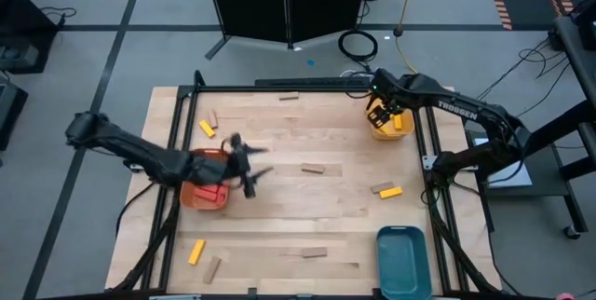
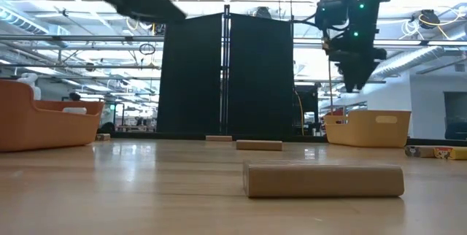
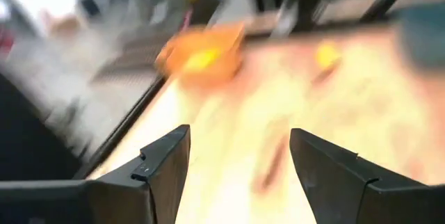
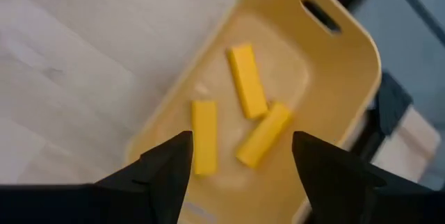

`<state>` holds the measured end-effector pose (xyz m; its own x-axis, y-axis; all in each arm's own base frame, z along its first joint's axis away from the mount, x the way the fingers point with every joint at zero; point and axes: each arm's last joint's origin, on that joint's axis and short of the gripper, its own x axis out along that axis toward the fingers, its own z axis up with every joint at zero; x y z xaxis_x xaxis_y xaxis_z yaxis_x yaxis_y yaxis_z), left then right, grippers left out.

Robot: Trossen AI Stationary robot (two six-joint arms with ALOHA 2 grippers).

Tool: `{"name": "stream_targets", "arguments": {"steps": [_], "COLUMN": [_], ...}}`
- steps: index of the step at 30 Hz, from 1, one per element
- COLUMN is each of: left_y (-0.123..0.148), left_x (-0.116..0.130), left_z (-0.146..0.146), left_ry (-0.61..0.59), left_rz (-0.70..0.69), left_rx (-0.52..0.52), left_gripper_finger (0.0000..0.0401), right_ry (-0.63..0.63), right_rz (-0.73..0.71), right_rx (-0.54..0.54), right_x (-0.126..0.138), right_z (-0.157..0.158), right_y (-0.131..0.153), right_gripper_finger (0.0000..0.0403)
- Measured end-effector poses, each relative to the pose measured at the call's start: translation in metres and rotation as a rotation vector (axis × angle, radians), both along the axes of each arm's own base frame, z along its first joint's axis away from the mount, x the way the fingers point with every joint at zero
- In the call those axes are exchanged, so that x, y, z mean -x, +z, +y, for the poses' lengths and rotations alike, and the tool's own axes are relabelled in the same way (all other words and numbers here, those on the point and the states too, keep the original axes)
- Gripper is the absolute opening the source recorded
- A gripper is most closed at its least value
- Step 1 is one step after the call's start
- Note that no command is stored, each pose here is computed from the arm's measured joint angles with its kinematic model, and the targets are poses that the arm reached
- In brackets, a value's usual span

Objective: Sort blocks
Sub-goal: Put the yellow block into the yellow bin

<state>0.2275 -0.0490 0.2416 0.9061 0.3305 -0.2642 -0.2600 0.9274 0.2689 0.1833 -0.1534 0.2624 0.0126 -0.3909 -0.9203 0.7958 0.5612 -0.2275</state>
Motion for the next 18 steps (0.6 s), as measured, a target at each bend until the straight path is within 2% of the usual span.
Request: {"name": "stream_targets", "arguments": {"steps": [5, 9, 12, 15, 18], "left_y": [0.056, 0.073, 0.062, 0.044, 0.019], "left_x": [0.027, 0.047, 0.057, 0.06, 0.057], "left_z": [0.055, 0.112, 0.152, 0.186, 0.208], "left_ry": [0.272, 0.435, 0.453, 0.425, 0.36], "left_rz": [0.355, 0.571, 0.745, 0.913, 1.147], "left_rx": [0.059, 0.172, 0.212, 0.184, 0.142], "left_gripper_finger": [0.0244, 0.0244, 0.0244, 0.0244, 0.0244], "right_ry": [0.118, 0.257, 0.359, 0.431, 0.471], "right_rz": [-0.093, -0.203, -0.293, -0.341, -0.341], "right_rx": [0.007, 0.005, 0.011, -0.005, -0.018], "right_x": [-0.016, -0.033, -0.046, -0.055, -0.061], "right_z": [0.007, 0.015, 0.024, 0.035, 0.047], "right_y": [0.002, 0.006, 0.009, 0.011, 0.011], "right_gripper_finger": [0.0238, 0.0238, 0.0238, 0.0238, 0.0238]}}
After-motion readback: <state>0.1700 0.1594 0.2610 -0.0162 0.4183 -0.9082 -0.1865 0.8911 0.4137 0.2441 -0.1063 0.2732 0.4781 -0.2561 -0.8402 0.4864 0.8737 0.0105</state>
